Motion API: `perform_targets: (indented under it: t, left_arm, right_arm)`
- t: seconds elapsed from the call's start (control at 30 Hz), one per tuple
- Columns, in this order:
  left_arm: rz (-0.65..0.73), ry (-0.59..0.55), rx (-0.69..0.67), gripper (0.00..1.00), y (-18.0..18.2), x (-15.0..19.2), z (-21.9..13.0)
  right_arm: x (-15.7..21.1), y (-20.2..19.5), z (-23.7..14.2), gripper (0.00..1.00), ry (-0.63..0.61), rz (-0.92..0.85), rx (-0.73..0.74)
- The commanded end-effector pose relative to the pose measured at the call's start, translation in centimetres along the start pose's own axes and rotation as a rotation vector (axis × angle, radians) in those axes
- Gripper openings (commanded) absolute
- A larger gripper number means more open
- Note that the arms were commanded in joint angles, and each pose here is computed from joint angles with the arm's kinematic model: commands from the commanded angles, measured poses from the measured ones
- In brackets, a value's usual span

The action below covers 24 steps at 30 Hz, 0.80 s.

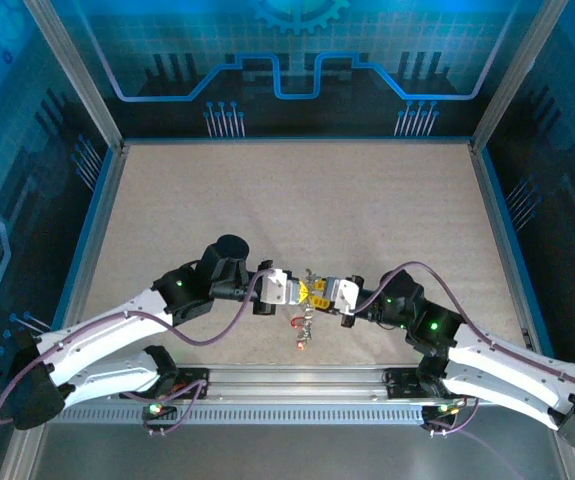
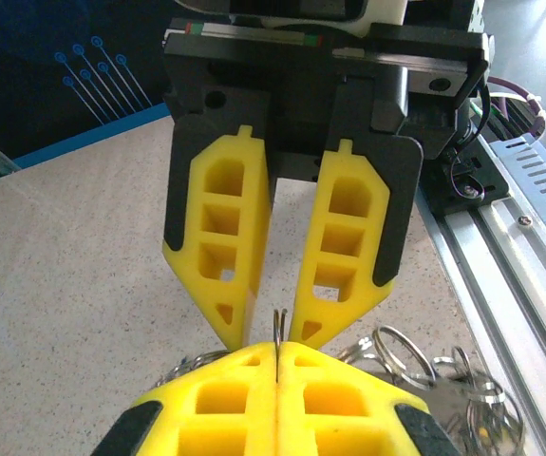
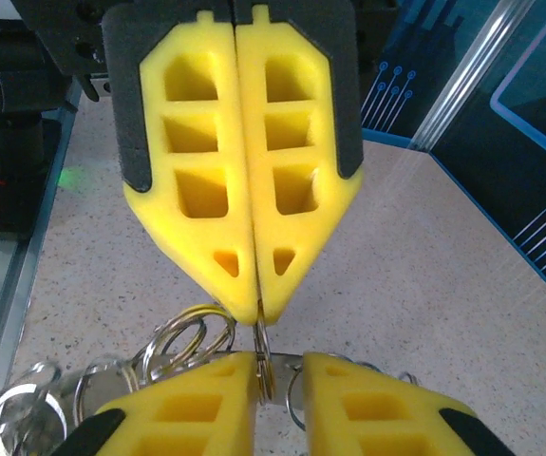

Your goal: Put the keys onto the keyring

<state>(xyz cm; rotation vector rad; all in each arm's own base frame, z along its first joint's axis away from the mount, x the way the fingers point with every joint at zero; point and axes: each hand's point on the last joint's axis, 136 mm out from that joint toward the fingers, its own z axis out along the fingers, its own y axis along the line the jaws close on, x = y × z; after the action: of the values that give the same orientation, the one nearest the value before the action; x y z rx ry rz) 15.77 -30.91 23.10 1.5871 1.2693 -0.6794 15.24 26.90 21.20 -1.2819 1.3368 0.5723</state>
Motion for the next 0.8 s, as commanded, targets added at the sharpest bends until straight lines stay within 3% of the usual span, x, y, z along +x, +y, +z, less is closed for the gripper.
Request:
perform_targets:
  t: [0.0,0.07,0.17,0.2,0.27,0.33,0.43,0.5,0.63,0.77]
  left_arm:
    - [0.027,-0.077,0.013,0.0,-0.1,-1.8,-0.1]
    - [0.027,-0.077,0.016,0.0,-0.3,-1.7,-0.1]
    - [0.031,-0.075,0.017,0.02,-0.4,-1.6,-0.2]
    - [0.028,-0.067,0.007,0.18,-0.3,-1.4,-0.3]
    - [0.011,-0.054,-0.028,0.37,0.2,-1.3,-0.6]
    - [-0.034,-0.038,-0.067,0.47,1.1,-1.2,-1.1]
    - [-0.204,-0.04,-0.125,0.54,3.2,-1.7,-2.3]
    - [-0.322,-0.052,-0.143,0.57,4.3,-1.9,-3.0]
    - [-0.421,-0.078,-0.094,0.59,3.8,-1.6,-2.2]
    - [-0.564,-0.115,0.015,0.5,2.7,-1.4,-0.7]
  right_arm:
    - [-1.6,-0.2,0.0,0.12,-0.042,-0.006,-0.004]
    - [-1.6,-0.2,0.0,0.02,-0.041,-0.006,-0.004]
    - [-1.8,-0.2,-0.2,0.0,-0.044,-0.016,-0.004]
    - [-1.8,-0.3,-0.3,0.0,-0.044,-0.023,-0.005]
    - [-1.9,-0.3,-0.6,0.0,-0.041,-0.036,-0.004]
    - [-2.2,-0.4,-0.9,0.0,-0.049,-0.054,0.005]
    - [-2.4,-0.6,-1.3,0.0,-0.053,-0.083,0.019]
    - [-2.6,-0.6,-1.5,0.0,-0.054,-0.107,0.016]
    - [-2.9,-0.6,-1.5,0.0,-0.062,-0.143,0.01]
    - [-3.1,-1.3,-1.2,0.0,-0.055,-0.146,0.039]
